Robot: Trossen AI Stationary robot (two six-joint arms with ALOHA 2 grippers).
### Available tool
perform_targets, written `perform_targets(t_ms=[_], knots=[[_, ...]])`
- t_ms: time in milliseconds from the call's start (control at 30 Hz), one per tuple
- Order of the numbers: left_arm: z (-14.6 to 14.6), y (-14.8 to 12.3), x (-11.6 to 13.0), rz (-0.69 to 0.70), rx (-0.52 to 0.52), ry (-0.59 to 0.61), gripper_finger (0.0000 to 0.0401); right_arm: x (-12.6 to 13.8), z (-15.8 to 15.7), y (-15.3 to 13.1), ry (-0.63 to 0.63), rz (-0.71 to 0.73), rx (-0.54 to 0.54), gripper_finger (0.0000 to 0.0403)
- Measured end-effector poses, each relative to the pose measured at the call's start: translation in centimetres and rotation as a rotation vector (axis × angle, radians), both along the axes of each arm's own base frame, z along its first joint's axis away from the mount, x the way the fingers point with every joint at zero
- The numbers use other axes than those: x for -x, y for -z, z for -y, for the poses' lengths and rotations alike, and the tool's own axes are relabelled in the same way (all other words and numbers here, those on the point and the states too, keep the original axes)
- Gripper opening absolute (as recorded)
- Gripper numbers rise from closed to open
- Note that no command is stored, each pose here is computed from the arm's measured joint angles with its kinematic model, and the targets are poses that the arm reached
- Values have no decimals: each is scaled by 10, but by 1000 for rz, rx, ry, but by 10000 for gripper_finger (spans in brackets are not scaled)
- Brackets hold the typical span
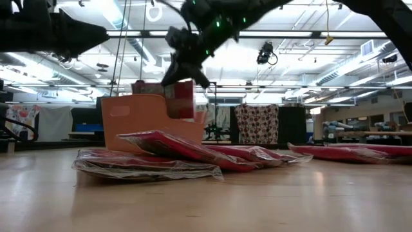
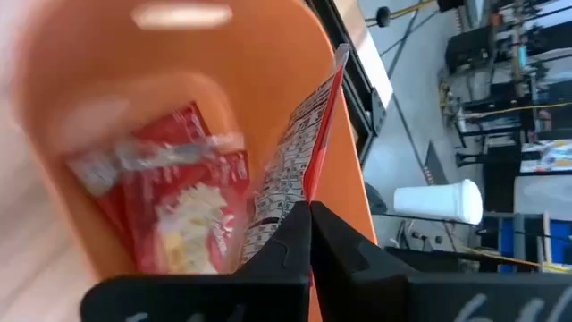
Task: Sort popcorn bags into baskets
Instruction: Put the red popcorn bag into the orange bin
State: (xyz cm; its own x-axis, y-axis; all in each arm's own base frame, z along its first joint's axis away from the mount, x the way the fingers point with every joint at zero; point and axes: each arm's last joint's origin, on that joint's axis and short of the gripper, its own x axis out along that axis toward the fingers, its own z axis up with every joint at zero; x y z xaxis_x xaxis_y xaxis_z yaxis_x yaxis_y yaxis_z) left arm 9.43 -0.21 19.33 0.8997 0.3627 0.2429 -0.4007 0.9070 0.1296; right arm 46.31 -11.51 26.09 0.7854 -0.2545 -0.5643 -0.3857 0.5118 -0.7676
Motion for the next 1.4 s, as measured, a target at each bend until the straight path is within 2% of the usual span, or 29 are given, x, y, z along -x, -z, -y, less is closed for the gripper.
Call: perform_targets(t_ms=[167,333,467,567,733,867,933,1033,1200,1400], knots=[[0,-2,0,-33,-150,-21,194,6,27,9,-51,47,-20,7],[4,-6,0,-20,-301,68,194,10,40,19,-123,80,-42,8],[5,-7,0,-19,-372,90,194,14,44,30,-144,74,-59,17],[5,-7,0,-29,-406,80,194,18,45,38,-120,37,-93,40],[5,-7,1,-42,-454,65,194,23,46,52,33,-42,-16,94],[5,-7,1,-49,-478,57,194,18,35,44,263,8,49,122],[5,-7,1,-48,-481,56,194,19,27,34,334,37,45,127],[5,-7,1,-54,-502,48,194,25,10,25,391,18,-34,128],[5,-7,1,-51,-497,48,194,31,-21,31,517,-31,-253,126],[5,-10,2,11,-405,69,194,40,-53,42,782,-64,-509,126]])
